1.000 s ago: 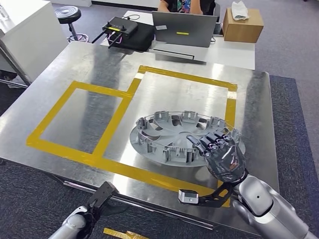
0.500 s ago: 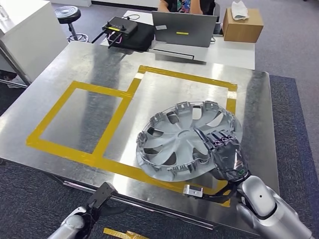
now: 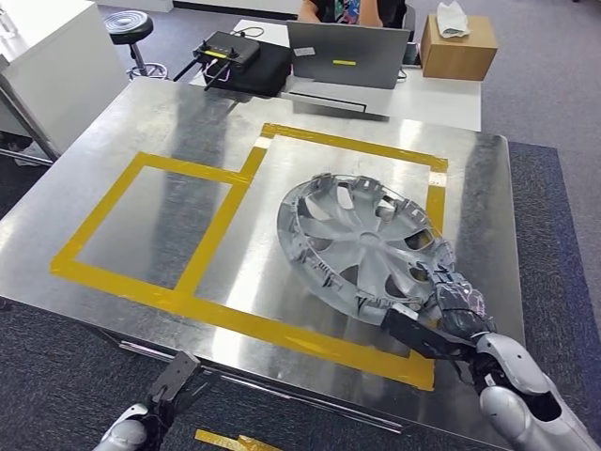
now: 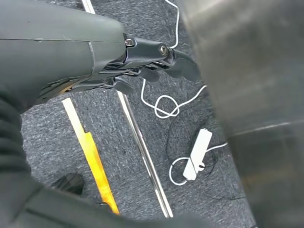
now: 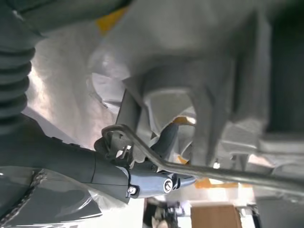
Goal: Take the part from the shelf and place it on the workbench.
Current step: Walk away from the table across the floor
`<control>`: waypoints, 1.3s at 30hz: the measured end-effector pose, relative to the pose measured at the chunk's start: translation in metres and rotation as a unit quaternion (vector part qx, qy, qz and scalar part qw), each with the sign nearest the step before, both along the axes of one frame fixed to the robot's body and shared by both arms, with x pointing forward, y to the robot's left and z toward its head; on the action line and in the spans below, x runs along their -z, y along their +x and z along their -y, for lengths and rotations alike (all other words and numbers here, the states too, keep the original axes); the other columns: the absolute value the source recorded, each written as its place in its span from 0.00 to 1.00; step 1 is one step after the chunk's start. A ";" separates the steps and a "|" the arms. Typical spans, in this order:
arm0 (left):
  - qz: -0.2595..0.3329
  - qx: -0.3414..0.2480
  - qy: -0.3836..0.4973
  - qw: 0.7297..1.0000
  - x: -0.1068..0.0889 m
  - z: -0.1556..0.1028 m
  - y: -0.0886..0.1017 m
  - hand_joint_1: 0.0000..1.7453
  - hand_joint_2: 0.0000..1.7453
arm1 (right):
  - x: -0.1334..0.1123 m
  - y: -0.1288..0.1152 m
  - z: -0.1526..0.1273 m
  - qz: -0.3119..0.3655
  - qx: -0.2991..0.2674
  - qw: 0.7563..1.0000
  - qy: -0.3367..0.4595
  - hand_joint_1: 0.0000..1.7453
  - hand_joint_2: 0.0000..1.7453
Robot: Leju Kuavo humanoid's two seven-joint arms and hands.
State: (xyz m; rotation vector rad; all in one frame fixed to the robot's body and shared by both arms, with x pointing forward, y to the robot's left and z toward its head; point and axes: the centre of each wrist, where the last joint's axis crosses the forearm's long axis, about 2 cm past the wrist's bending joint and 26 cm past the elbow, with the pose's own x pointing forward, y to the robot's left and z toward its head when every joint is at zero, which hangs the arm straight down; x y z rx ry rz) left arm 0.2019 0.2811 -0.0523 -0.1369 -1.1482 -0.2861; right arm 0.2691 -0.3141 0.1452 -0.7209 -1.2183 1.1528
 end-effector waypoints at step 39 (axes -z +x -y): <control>0.001 -0.020 -0.002 1.000 0.011 -0.015 -0.017 0.00 0.00 | -0.031 -0.052 0.027 -0.035 -0.075 0.995 0.056 0.00 0.00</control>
